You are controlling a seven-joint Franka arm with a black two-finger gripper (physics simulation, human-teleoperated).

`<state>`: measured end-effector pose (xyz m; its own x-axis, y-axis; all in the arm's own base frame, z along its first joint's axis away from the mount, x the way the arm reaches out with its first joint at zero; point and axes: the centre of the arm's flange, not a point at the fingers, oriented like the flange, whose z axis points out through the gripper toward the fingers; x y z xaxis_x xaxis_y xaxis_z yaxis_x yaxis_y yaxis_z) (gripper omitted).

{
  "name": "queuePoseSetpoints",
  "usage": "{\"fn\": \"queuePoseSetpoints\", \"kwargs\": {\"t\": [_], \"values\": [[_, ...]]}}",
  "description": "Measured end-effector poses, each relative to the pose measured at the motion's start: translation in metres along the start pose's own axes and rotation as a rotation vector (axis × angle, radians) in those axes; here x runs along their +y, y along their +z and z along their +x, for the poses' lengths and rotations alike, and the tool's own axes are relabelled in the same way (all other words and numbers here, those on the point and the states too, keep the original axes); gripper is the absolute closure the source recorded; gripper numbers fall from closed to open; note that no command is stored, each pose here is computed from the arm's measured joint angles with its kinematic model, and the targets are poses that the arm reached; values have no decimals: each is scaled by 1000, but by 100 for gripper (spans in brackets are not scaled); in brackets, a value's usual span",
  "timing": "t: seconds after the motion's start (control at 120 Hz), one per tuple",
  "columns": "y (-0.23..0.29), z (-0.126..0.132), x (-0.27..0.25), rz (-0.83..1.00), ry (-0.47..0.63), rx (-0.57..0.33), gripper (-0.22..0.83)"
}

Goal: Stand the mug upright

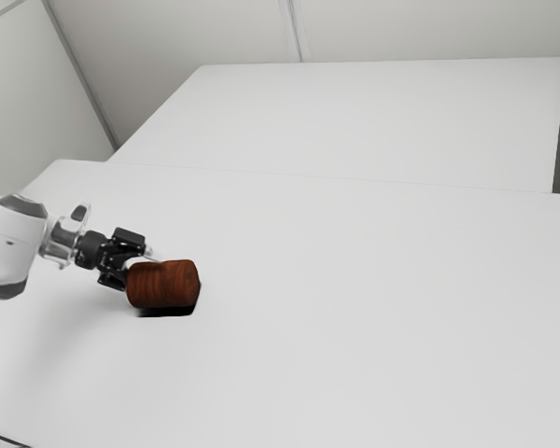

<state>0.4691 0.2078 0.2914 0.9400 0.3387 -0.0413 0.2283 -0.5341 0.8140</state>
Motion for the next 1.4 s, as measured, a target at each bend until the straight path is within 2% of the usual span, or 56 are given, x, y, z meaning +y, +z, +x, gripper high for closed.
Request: {"fn": "queuePoseSetpoints", "kwargs": {"t": [0.125, 0.183, 0.258, 0.35, 0.475, 0.7, 0.825, 0.95, 1.175, 1.3, 1.4], "values": [[6, -3, 2, -53, 29, 5, 41], [8, -3, 4, -65, 46, 6, 51], [8, -3, 6, -70, 71, 3, 59], [7, -3, 11, -70, 104, 0, 64], [2, -3, 40, -60, 188, 4, 73], [-8, -11, 127, 40, 394, -33, 76], [3, -12, 175, 185, 505, -128, 77], [25, -28, 224, 376, 608, -239, 78], [50, -57, 269, 697, 655, -322, 78], [63, -81, 273, 828, 625, -302, 78], [77, -89, 254, 909, 586, -263, 78]]}}
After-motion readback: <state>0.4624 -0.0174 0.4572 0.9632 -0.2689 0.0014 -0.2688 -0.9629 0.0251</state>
